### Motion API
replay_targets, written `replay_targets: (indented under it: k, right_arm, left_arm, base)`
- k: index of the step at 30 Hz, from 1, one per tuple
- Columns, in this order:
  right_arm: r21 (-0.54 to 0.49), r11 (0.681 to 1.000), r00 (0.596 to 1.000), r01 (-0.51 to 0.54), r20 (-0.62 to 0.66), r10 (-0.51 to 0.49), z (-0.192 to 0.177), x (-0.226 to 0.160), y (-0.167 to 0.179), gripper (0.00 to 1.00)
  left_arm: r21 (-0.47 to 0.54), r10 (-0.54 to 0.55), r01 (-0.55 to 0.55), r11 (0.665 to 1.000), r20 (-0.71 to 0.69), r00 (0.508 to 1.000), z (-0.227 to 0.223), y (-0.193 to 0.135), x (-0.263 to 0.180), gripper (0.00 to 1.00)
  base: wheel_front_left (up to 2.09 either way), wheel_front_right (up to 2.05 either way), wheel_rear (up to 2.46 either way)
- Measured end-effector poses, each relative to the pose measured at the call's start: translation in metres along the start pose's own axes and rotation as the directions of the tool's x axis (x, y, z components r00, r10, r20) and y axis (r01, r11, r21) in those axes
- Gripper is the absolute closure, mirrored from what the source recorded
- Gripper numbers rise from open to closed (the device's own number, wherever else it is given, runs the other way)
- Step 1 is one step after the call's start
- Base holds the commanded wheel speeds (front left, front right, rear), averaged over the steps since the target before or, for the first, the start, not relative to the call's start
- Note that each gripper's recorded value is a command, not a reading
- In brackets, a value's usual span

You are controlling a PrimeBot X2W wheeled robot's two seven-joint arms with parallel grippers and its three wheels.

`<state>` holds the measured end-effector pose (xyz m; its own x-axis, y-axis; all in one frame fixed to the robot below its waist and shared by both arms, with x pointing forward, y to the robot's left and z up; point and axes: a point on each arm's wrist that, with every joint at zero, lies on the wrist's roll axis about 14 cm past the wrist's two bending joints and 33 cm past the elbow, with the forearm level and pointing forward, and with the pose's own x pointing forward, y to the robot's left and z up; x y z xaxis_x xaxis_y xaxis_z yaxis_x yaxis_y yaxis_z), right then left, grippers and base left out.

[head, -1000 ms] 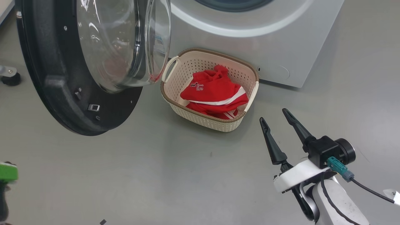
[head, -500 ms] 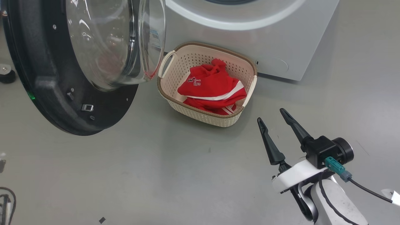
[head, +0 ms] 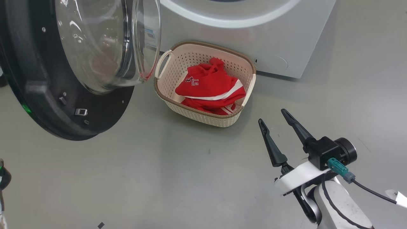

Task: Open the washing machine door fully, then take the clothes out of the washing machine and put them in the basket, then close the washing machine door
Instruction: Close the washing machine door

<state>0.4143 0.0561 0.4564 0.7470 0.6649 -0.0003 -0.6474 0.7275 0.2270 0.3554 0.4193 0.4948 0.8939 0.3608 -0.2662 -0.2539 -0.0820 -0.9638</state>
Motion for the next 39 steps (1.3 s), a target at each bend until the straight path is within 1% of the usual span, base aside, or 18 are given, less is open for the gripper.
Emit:
replay_targets:
  k: [2, 5, 11, 13, 17, 21, 25, 34, 36, 39]
  right_arm:
    - [0.0, 1.0, 1.0, 0.003, 0.0, -0.003, 0.0, 0.0, -0.001, 0.0]
    - [0.0, 1.0, 1.0, 0.008, -0.001, -0.008, 0.0, -0.001, -0.003, 0.0]
    - [0.0, 1.0, 1.0, 0.015, -0.003, -0.015, -0.001, -0.002, -0.005, 0.0]
    - [0.0, 1.0, 1.0, 0.017, -0.003, -0.017, -0.001, -0.002, -0.006, 0.0]
    - [0.0, 1.0, 1.0, 0.022, -0.002, -0.022, -0.001, -0.002, -0.008, 0.0]
    - [-0.001, 1.0, 1.0, 0.028, -0.002, -0.028, -0.001, -0.003, -0.01, 0.0]
    - [-0.004, 0.999, 0.999, 0.033, 0.004, -0.033, 0.002, -0.002, -0.012, 0.0]
    - [-0.019, 0.998, 0.998, 0.06, 0.015, -0.059, 0.009, -0.008, -0.018, 0.0]
    - [-0.022, 0.998, 0.998, 0.065, 0.018, -0.065, 0.01, -0.009, -0.019, 0.0]
    - [-0.023, 0.997, 0.997, 0.073, 0.022, -0.073, 0.012, -0.011, -0.02, 0.0]
  left_arm:
    - [-0.029, -0.012, 0.011, 1.0, -0.038, 0.999, -0.006, -0.003, 0.002, 1.0]
    - [-0.022, -0.017, 0.015, 1.0, -0.1, 0.995, -0.017, -0.006, 0.005, 1.0]
    - [-0.001, -0.019, 0.019, 1.0, -0.246, 0.969, -0.045, -0.01, 0.007, 1.0]
    - [-0.005, -0.022, 0.022, 1.0, -0.261, 0.965, -0.047, -0.01, 0.007, 1.0]
    - [-0.044, -0.056, 0.044, 0.998, -0.316, 0.947, -0.056, -0.016, 0.006, 1.0]
    - [-0.049, -0.064, 0.05, 0.998, -0.355, 0.933, -0.064, -0.018, 0.005, 1.0]
    - [-0.083, -0.106, 0.079, 0.993, -0.418, 0.902, -0.078, -0.027, 0.003, 1.0]
    - [-0.1, -0.154, 0.119, 0.988, -0.532, 0.832, -0.102, -0.036, -0.01, 1.0]
    - [-0.149, -0.193, 0.133, 0.98, -0.535, 0.822, -0.105, -0.04, -0.012, 1.0]
    - [-0.172, -0.215, 0.142, 0.975, -0.555, 0.804, -0.112, -0.042, -0.015, 1.0]
  base:
    - [0.0, 0.0, 0.0]
    - [0.0, 0.0, 0.0]
    - [0.0, 0.0, 0.0]
    - [0.0, 0.0, 0.0]
    - [0.0, 0.0, 0.0]
    - [0.0, 0.0, 0.0]
    - [0.0, 0.0, 0.0]
    - [0.0, 0.0, 0.0]
    - [0.0, 0.0, 0.0]
    - [0.0, 0.0, 0.0]
